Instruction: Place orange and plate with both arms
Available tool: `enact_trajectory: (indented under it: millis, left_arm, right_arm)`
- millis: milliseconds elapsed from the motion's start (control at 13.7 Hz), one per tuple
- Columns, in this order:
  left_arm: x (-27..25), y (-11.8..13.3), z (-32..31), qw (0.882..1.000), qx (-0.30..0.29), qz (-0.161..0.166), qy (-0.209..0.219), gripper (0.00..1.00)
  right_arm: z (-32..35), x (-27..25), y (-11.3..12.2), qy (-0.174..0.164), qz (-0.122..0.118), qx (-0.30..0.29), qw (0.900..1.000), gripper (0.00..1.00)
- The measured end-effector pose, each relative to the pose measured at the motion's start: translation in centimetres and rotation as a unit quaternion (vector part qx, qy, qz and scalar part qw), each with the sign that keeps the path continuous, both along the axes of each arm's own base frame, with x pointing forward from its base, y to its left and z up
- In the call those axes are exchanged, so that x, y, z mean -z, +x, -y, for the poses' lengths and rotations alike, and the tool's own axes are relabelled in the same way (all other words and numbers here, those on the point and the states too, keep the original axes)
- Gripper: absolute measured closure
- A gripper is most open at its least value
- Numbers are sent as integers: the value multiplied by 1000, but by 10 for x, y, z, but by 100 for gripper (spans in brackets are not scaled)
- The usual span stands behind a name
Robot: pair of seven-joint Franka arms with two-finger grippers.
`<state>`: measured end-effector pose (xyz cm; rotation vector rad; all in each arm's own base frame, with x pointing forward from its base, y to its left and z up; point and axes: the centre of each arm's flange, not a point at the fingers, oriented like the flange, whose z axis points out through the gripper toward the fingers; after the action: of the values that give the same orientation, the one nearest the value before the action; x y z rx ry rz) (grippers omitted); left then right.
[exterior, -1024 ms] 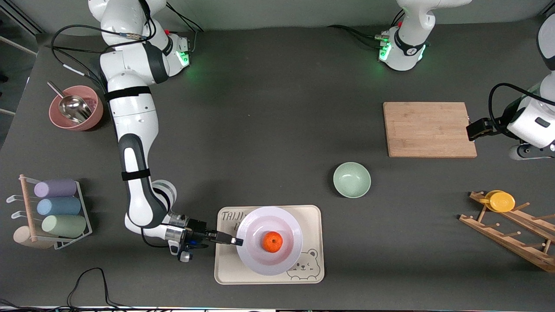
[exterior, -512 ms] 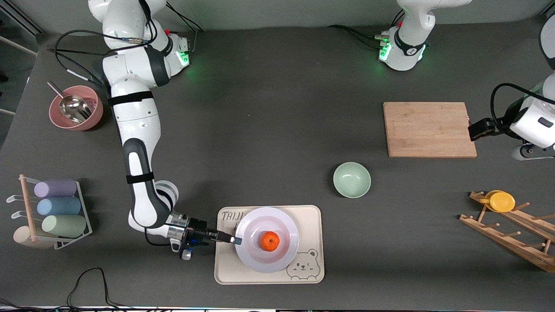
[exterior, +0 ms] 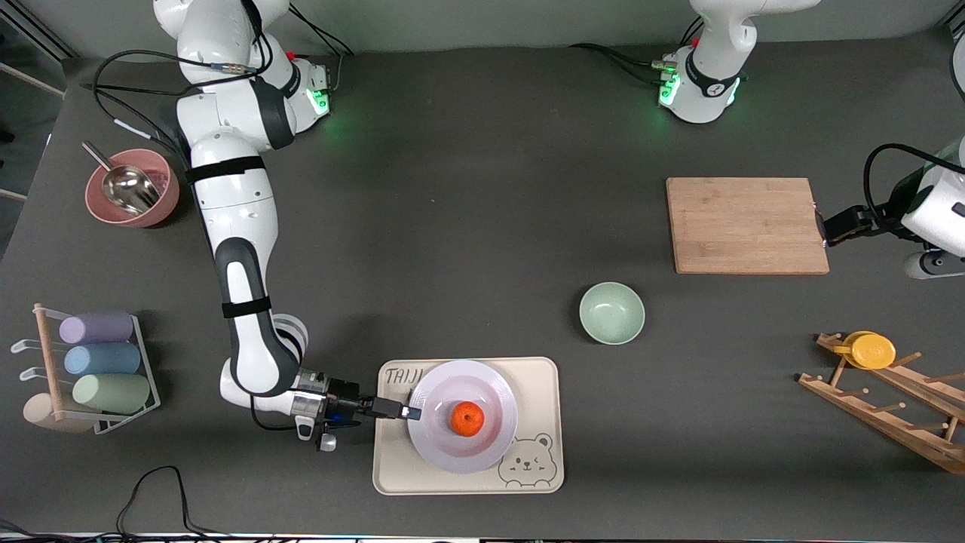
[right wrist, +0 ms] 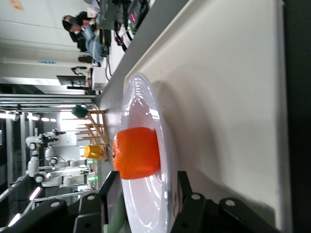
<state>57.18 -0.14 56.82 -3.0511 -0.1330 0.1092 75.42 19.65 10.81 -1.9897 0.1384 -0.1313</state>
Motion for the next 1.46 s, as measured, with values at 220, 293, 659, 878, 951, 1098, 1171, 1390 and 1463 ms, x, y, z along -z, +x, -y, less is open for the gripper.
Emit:
enact_trajectory:
  millis: [220, 293, 659, 878, 951, 1098, 1171, 1390, 1463]
  left_arm:
    - [0, 0, -2, 1000, -2, 1, 0, 0]
    - [0, 0, -3, 1000, -3, 2, 0, 0]
    - [-2, 0, -8, 1000, -2, 2, 0, 0]
    - [-2, 0, -9, 1000, 2, 2, -1, 0]
    - [-2, 1, -9, 1000, 7, 2, -1, 0]
    - [-5, 1, -7, 1000, 20, 4, -12, 0]
    - [-7, 1, -8, 1000, 20, 6, -17, 0]
    - [-8, 0, -28, 999, 22, 7, -33, 0]
    - [-8, -1, -35, 999, 22, 6, -36, 0]
  right_arm:
    - [12, -22, 6, -59, -9, -22, 998, 42]
    - [17, -35, 9, -86, -12, -32, 996, 40]
    - [66, -134, 15, -227, -36, -99, 968, 27]
    - [101, -203, 6, -327, -30, -160, 931, 14]
    - [109, -231, 0, -358, -29, -177, 916, 4]
    - [129, -290, -13, -424, -24, -192, 885, 0]
    - [142, -320, -22, -455, -21, -191, 870, 0]
    - [183, -391, -65, -495, -35, -159, 854, 0]
    - [198, -409, -82, -501, -43, -146, 852, 0]
